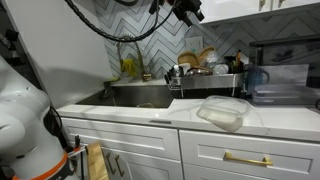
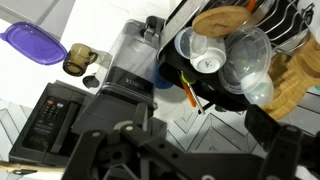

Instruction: Remove a container from the sink and empty the container

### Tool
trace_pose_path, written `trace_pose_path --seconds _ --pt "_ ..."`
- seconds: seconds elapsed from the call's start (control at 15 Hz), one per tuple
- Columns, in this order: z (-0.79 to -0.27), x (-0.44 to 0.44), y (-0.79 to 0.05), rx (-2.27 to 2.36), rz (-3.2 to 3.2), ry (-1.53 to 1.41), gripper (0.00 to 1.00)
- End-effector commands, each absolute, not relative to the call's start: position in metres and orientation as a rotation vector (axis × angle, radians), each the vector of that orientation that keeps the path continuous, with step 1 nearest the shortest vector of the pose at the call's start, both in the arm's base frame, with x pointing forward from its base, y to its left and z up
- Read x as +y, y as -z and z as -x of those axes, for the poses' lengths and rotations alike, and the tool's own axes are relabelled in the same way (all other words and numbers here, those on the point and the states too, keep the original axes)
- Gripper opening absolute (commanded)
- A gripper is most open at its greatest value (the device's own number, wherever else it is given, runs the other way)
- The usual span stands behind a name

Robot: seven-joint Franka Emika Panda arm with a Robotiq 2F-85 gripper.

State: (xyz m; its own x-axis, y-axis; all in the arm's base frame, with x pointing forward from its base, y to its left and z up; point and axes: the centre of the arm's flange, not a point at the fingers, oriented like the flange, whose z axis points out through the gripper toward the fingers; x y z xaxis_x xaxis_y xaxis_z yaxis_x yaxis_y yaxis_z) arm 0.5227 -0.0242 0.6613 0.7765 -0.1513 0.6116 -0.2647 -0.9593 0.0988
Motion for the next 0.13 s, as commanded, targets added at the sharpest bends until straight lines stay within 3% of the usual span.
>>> trace_pose_path --seconds 0.0,0.07 --pt "-0.5226 -0.0222 -0.6619 -0.327 -2.791 -0.94 1.0" --pt "-0.5226 -0.0212 -0.6621 -0.326 -2.792 -0.941 1.0"
